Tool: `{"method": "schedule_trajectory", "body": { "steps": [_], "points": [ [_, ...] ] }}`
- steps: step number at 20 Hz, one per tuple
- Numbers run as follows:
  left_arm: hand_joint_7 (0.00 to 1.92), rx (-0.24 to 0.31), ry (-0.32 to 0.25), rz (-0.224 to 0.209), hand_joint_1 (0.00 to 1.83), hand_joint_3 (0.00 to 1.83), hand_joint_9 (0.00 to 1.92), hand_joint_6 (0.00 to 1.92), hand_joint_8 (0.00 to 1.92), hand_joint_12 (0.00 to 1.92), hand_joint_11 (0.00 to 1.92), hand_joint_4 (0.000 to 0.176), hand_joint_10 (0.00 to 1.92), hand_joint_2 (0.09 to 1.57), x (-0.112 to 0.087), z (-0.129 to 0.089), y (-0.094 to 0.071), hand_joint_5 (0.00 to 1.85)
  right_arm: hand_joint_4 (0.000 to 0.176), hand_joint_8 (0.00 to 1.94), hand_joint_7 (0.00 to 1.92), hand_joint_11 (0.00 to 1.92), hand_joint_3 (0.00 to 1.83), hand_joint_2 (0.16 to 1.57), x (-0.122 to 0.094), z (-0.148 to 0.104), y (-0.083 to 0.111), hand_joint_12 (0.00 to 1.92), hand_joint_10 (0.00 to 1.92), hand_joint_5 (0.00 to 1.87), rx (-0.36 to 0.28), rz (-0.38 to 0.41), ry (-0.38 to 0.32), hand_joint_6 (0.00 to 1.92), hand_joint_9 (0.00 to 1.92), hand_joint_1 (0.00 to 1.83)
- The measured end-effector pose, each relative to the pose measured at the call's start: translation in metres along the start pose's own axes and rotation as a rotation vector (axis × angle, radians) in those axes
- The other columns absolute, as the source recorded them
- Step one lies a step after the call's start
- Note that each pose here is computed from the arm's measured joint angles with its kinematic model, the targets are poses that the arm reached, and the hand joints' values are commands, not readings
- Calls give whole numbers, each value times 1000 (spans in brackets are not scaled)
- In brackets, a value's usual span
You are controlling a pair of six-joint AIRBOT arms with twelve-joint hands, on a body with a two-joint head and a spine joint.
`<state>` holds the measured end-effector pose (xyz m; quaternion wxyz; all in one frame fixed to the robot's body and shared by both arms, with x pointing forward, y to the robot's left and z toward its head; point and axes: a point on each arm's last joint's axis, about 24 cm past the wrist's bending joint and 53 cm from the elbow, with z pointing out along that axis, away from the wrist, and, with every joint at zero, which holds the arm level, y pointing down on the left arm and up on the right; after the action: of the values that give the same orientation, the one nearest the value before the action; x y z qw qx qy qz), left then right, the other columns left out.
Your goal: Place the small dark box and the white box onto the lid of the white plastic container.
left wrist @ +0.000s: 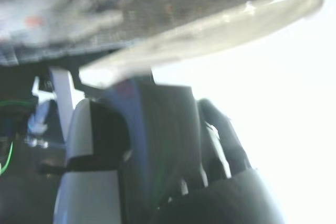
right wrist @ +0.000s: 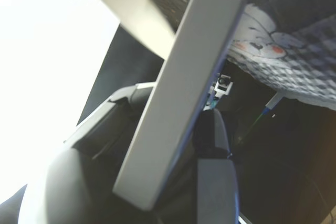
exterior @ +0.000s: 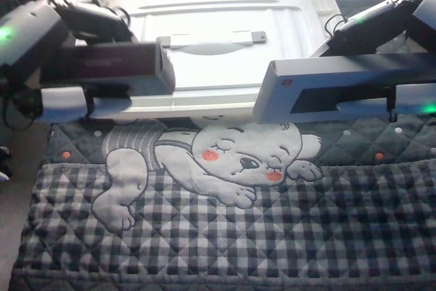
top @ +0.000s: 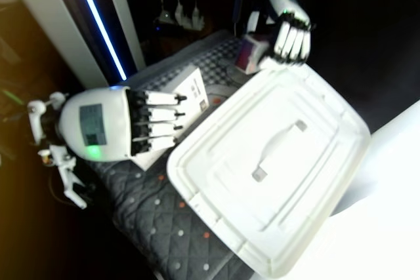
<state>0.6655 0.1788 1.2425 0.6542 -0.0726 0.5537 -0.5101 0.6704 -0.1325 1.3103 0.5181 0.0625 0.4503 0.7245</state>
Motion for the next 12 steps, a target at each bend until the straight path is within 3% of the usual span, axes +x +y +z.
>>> {"method": "schedule_trajectory", "body": {
  "steps": [1,2,4,6,7,9,10,11,12],
  "points": [
    [682,5,-10,0,1225,0,385,799,1571,1921,251,0,1683,1191,-3,-1,-1,1003,0,525,1363,1272,1,1001,0,0,0,1403,807,1161,1,0,0,517,1415,1312],
    [742,8,-14,4,1217,0,461,1014,1329,1815,208,0,1337,1174,-5,-3,-1,986,0,534,1355,1264,1,1006,0,0,0,1400,795,1143,0,-1,0,554,1408,1311],
    [827,11,-20,4,1225,0,593,1101,1123,1684,234,0,976,1149,-7,-3,-2,990,0,471,1386,1255,0,997,-1,0,0,1354,742,1167,0,0,-3,518,1417,1314],
    [843,8,-25,12,1225,0,607,1087,1109,1731,225,0,981,1144,-10,-2,1,993,0,526,1367,1261,0,995,-1,0,0,1374,748,1203,-1,-4,-5,434,1433,1314],
    [876,-4,-27,17,1221,0,671,1026,1118,1743,333,0,1046,1135,-12,3,6,1002,0,535,1363,1249,0,997,-2,0,0,1374,745,1200,0,-15,-10,429,1422,1314],
    [852,-23,-46,15,1229,1,617,853,1343,1897,326,0,1387,1146,-19,19,14,1000,0,607,1330,1239,0,1003,-10,0,-3,1378,782,1201,6,-36,-24,409,1393,1313],
    [801,-27,-47,19,1232,0,414,809,1319,1916,314,0,1399,1138,-20,27,16,1073,0,750,1268,1230,0,1014,-15,0,-3,1450,865,1227,8,-55,-34,324,1393,1309],
    [803,-41,-40,20,1235,0,358,778,1285,1920,62,0,1359,1129,-20,37,20,1103,0,1021,1134,1222,0,1050,-23,8,-3,1652,1234,1216,8,-96,-51,289,1316,1296],
    [816,-48,-32,22,1239,0,366,738,1248,1921,12,0,1272,1120,-19,41,22,1131,0,1298,1145,1213,0,1016,-30,18,0,1840,1593,1243,-11,-121,-74,463,1256,1233]
  ]
}}
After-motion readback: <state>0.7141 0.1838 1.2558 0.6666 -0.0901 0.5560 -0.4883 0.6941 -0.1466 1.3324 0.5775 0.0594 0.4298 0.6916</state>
